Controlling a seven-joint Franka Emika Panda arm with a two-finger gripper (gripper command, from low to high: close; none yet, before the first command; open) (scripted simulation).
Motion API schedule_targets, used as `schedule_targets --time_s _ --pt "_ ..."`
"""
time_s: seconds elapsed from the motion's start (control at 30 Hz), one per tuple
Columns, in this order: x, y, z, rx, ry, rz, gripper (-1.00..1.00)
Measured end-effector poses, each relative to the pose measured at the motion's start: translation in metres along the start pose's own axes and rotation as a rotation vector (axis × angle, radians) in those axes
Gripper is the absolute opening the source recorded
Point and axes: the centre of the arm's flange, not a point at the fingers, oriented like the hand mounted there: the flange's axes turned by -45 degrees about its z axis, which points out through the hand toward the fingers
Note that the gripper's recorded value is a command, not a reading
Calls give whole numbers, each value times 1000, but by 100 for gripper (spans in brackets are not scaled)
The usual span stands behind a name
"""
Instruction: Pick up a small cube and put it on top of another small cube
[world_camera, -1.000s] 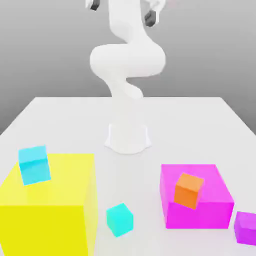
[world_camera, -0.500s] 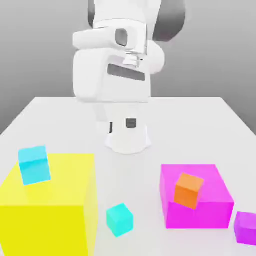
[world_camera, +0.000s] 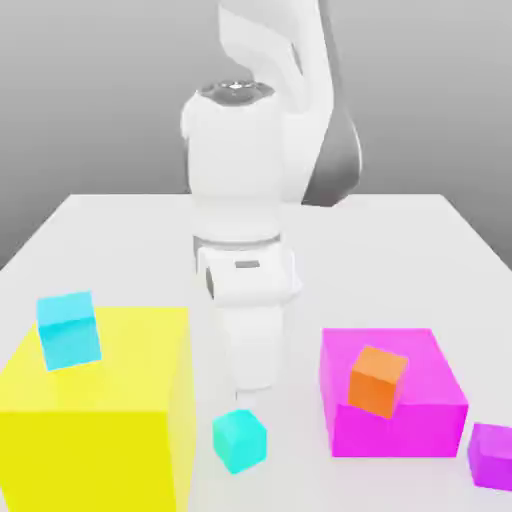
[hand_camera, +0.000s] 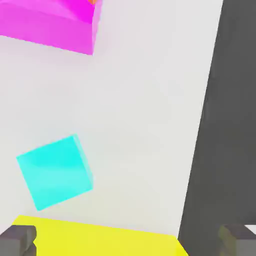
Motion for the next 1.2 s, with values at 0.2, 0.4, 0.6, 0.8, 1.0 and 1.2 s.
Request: schedule_targets --time_s 0.2,0.4,0.6,0.8,1.0,1.2 --pt "7 -25 55 72 36 -213 0" --pt "9 -31 112 77 38 -227 -100" --pt "9 -32 115 78 40 -227 -100" --pt "7 -27 64 77 40 -227 -100" --pt "-4 24 6 53 46 -102 -100" --pt "-47 55 -72 49 67 -74 -100"
